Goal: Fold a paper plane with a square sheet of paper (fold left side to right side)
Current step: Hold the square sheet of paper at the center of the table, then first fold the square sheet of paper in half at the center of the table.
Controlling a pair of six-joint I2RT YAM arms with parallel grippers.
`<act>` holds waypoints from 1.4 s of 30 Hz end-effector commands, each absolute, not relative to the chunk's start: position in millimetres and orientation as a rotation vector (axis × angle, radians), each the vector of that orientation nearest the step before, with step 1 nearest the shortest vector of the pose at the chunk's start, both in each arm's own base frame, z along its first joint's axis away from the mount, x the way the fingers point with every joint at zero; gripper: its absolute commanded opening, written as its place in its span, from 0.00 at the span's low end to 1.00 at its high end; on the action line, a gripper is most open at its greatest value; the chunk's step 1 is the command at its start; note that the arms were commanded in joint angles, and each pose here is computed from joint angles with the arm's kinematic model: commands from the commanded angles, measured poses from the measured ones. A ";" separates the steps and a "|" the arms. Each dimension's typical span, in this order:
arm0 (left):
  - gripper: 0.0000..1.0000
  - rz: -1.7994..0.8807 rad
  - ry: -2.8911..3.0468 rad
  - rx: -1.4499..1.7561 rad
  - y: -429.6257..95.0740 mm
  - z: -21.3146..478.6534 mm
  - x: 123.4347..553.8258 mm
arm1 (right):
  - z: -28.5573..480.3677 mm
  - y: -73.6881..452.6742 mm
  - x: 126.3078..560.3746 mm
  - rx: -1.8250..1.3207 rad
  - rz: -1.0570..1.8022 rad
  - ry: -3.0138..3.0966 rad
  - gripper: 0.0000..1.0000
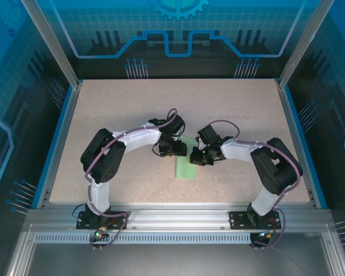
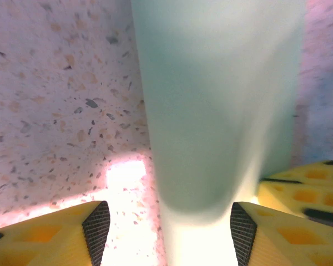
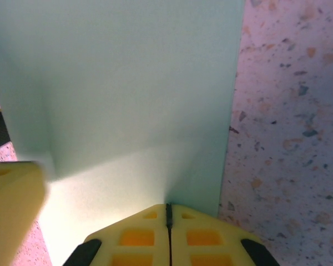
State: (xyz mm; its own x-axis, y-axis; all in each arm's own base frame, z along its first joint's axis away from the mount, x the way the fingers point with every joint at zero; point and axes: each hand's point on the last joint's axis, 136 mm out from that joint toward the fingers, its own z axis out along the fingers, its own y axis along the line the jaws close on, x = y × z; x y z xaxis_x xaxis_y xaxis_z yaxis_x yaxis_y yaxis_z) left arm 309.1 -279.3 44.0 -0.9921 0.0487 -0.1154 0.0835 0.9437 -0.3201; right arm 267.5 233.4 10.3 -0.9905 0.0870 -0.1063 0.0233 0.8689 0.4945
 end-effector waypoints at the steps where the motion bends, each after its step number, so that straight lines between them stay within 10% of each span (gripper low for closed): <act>1: 0.64 -0.528 2.906 0.110 -273.0 78.7 310.2 | -19.8 216.1 240.4 0.090 0.613 3.064 0.06; 14: 0.21 -0.946 2.922 0.201 -317.5 67.6 290.7 | -21.2 214.1 238.8 0.082 0.587 3.075 0.05; 42: 0.13 -0.658 3.062 0.129 -267.1 -3.0 288.2 | -28.2 203.7 228.3 0.076 0.515 3.125 0.04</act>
